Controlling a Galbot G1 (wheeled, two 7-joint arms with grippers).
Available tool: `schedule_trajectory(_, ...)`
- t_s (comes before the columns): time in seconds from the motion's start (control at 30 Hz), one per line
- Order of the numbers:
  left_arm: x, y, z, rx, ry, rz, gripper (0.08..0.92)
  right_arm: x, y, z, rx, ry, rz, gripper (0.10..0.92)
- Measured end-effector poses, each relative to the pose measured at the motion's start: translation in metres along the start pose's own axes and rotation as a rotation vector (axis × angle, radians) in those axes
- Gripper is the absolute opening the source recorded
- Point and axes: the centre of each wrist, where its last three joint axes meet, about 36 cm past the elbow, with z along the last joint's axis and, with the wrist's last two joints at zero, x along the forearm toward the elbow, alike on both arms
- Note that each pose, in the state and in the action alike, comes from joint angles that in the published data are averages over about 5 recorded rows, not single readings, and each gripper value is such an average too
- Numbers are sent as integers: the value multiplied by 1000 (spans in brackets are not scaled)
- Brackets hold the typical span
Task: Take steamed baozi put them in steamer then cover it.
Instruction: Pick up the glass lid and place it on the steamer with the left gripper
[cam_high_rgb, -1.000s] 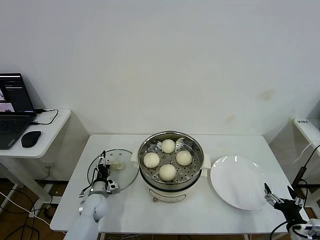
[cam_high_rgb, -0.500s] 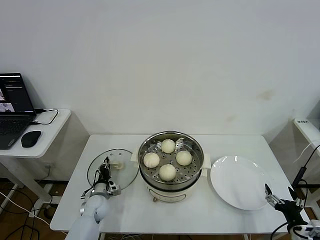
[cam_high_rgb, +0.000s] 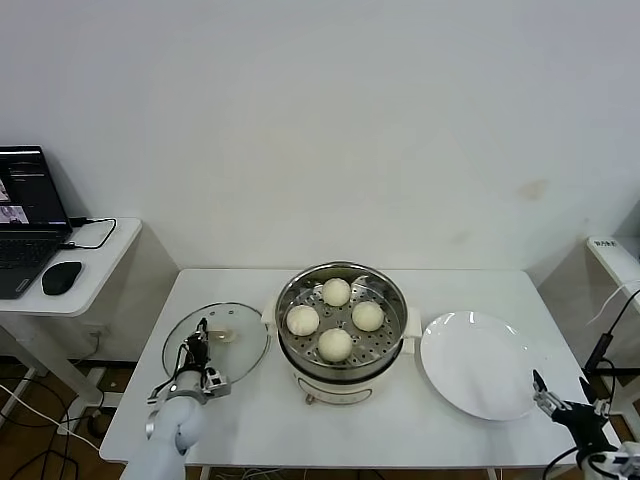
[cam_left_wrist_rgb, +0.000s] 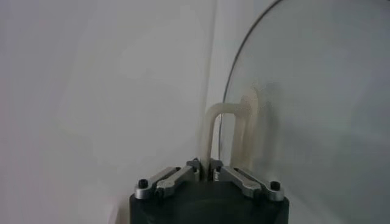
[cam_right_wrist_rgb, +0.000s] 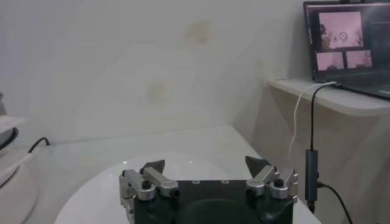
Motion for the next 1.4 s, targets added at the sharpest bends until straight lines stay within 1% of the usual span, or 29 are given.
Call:
schedule_trajectory(0.37, 34, 33, 35, -25, 34, -50, 147, -3, 9, -6, -44, -27, -5, 823)
schedule_trajectory(0.57, 50, 61, 52, -49, 74, -92, 147, -2, 15, -14, -47, -20, -15, 823)
schedule_trajectory(0.73, 65, 90, 50, -45, 110, -125, 147, -1, 18, -20, -37, -9, -21, 823)
schedule_trajectory(0.9, 82, 122, 32, -28, 127, -161, 147, -1, 22, -23, -36, -5, -25, 823)
schedule_trajectory(1.0, 92, 142, 13, -16, 132, -195, 147, -1, 24, -24, -37, -2, -27, 823)
schedule_trajectory(1.07, 99, 154, -2, -6, 128, -214, 147, -1, 26, -23, -36, 0, -27, 823)
schedule_trajectory(1.23, 115, 174, -40, 23, 97, -236, 147, -2, 29, -22, -28, 3, -27, 823)
schedule_trajectory(1.4, 124, 179, -73, 42, 50, -233, 147, -5, 33, -19, -17, 9, -29, 823)
